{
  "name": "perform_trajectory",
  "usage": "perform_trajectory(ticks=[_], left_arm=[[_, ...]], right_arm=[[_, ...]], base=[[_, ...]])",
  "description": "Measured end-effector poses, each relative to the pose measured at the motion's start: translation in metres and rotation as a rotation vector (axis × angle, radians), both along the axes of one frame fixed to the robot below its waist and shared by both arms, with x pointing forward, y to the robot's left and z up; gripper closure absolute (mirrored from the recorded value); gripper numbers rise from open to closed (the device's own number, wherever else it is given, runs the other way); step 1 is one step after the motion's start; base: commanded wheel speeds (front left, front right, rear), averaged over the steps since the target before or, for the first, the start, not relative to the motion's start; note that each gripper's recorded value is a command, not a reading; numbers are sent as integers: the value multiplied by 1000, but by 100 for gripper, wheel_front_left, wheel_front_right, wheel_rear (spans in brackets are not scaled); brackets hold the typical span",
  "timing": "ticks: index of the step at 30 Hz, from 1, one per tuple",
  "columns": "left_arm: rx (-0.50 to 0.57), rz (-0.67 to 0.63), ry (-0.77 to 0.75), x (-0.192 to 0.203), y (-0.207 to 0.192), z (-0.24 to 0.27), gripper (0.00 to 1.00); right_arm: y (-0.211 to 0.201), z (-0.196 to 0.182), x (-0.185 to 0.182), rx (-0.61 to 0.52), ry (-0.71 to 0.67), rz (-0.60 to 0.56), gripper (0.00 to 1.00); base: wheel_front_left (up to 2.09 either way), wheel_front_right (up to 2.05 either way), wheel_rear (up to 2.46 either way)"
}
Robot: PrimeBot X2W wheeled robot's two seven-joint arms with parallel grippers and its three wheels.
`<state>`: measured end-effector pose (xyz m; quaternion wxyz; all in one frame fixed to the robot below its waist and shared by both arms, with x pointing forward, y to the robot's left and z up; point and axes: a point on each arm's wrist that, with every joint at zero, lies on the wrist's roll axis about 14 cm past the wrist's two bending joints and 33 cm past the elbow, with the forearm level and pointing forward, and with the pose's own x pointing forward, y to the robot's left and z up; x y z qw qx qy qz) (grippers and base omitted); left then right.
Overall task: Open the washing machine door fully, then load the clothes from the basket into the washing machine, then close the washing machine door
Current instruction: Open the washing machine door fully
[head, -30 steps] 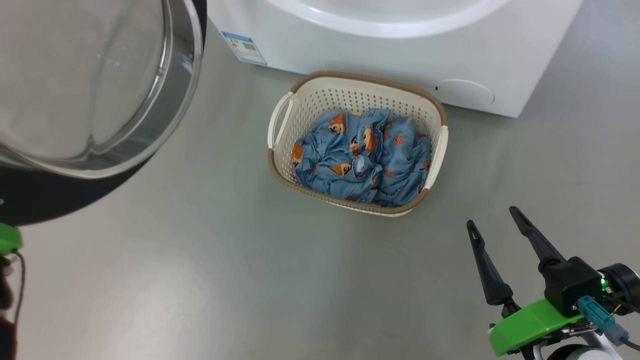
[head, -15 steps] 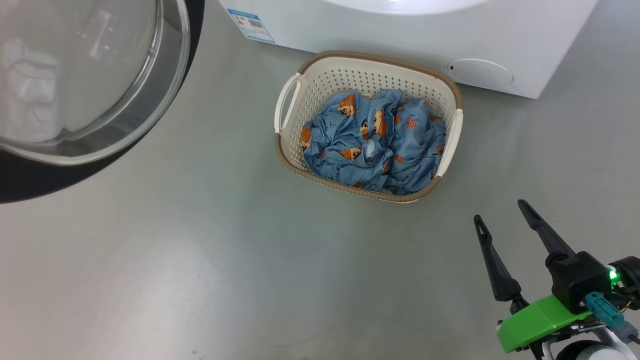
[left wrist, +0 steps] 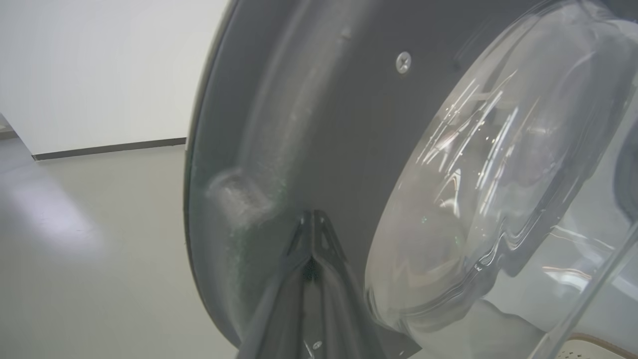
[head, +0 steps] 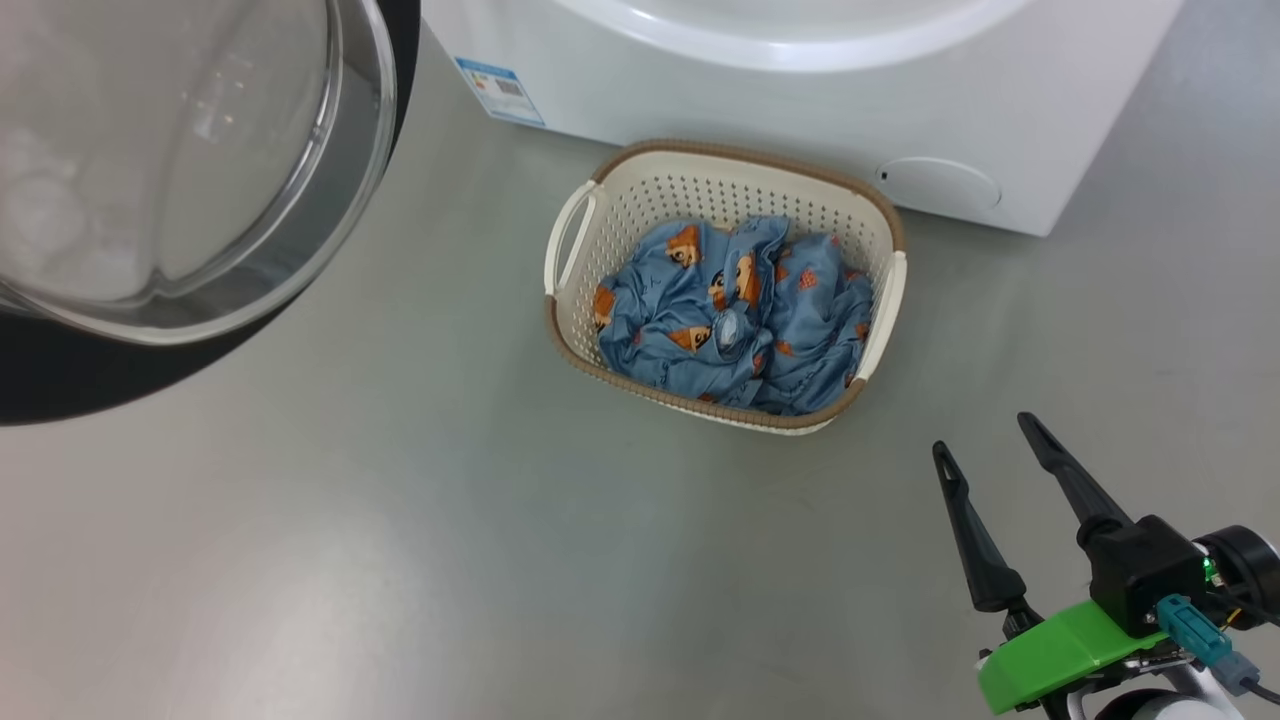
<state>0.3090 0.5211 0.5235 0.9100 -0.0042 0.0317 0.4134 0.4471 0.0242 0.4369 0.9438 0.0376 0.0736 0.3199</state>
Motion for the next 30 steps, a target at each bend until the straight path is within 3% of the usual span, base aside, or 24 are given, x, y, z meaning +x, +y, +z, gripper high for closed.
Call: perform_trajectory(ticks=[13, 30], left_arm=[[34, -168, -28, 15, -43, 5, 100], [0, -471, -33, 11, -160, -11, 100]], right_arm=[[-14, 33, -8, 46, -92, -56, 0], [-79, 91, -34, 137, -222, -246, 0]], base=[[0, 0, 0], [0, 0, 0]])
